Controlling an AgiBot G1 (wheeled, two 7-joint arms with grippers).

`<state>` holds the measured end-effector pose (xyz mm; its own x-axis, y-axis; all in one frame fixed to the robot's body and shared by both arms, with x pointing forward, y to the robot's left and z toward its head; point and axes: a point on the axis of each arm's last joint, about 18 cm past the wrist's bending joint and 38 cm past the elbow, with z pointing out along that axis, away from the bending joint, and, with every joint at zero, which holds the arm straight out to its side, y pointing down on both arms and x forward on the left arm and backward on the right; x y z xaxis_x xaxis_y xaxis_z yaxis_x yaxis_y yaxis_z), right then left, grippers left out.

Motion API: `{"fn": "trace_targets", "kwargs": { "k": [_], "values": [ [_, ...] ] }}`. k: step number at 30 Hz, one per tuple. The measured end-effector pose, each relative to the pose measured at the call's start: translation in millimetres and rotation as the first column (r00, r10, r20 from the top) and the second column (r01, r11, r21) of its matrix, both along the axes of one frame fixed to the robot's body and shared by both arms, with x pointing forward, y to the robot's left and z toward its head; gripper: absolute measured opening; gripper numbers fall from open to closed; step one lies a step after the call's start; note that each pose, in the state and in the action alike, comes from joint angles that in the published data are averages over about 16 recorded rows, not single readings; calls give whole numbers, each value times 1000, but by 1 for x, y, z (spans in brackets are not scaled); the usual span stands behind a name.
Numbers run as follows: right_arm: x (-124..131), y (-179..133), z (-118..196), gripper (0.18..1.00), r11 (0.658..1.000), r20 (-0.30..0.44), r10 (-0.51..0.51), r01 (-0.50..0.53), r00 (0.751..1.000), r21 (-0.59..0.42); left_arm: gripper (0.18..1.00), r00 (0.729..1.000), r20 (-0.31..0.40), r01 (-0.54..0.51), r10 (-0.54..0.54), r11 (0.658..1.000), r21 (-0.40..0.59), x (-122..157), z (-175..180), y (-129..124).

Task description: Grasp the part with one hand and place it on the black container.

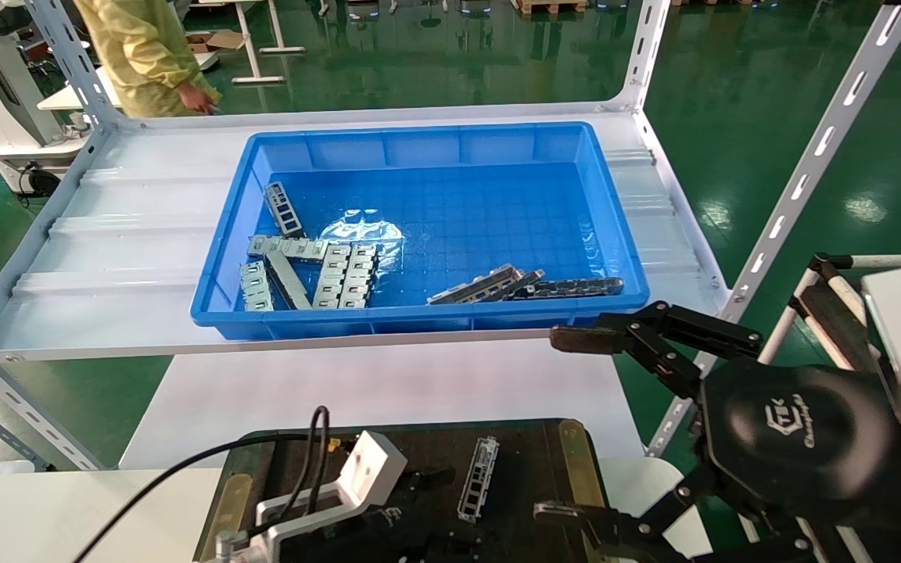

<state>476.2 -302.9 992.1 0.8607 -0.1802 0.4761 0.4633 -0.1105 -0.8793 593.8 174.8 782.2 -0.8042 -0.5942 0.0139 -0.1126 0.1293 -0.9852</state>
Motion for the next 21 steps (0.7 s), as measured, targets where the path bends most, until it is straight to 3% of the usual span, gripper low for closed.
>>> {"fn": "trace_targets", "kwargs": {
  "k": [12, 21],
  "values": [
    [0, 0, 0, 1001, 1000, 0, 0, 0, 1000, 0, 1001, 975, 120, 184, -189, 982, 49, -34, 26, 30],
    [0, 0, 0, 1001, 1000, 0, 0, 0, 1000, 0, 1001, 955, 157, 245, -253, 967, 70, -48, 38, 41]
  ]
}}
